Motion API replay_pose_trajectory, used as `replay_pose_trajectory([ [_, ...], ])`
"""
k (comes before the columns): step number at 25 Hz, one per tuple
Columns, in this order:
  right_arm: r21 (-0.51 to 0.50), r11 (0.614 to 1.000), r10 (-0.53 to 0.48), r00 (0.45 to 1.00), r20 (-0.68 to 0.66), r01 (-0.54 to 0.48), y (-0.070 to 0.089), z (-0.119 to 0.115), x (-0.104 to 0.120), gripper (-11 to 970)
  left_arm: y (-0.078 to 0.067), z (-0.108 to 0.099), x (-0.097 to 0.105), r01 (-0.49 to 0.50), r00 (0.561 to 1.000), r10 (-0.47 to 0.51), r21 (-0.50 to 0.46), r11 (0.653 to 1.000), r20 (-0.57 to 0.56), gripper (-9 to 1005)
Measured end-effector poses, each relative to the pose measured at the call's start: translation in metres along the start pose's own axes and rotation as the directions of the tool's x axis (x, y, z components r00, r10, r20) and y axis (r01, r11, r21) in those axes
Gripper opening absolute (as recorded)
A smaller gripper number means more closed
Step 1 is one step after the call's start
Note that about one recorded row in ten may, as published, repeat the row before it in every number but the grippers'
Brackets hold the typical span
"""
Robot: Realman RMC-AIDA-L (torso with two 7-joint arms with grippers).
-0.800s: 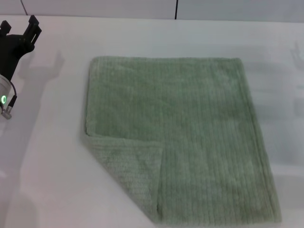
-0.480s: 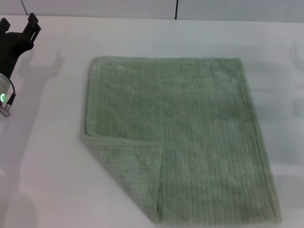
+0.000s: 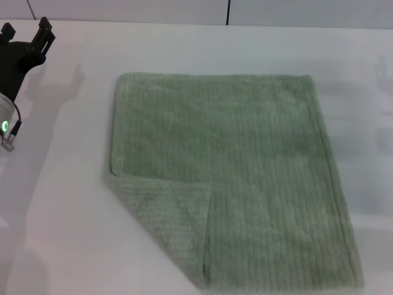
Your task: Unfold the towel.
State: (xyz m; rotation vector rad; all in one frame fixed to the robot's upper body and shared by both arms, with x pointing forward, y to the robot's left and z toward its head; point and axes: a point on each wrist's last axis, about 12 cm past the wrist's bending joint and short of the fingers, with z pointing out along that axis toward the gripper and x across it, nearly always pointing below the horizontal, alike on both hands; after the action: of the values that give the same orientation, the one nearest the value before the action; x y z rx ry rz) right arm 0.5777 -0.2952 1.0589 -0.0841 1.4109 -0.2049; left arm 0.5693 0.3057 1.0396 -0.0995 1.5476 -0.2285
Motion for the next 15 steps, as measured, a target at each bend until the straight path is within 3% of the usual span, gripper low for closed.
replay_pose_trajectory([
  [4,-0.011,1.000,0.011,1.000,-0.018,-0.011,0.004,0.000,0.001,672,0.000,0.000,0.000,-0.002,1.000,0.002,0.001,1.000,0.000,798],
  [9,-0.060,0.996,0.064,0.993,-0.095,-0.070,0.024,0.008,0.000,471,0.001,0.001,-0.002,-0.010,1.000,0.010,0.001,1.000,0.009,798],
  [15,-0.153,0.988,0.000,0.977,-0.211,-0.033,0.053,0.025,-0.019,211,0.004,0.000,-0.003,-0.017,1.000,0.017,-0.004,1.000,0.013,799],
])
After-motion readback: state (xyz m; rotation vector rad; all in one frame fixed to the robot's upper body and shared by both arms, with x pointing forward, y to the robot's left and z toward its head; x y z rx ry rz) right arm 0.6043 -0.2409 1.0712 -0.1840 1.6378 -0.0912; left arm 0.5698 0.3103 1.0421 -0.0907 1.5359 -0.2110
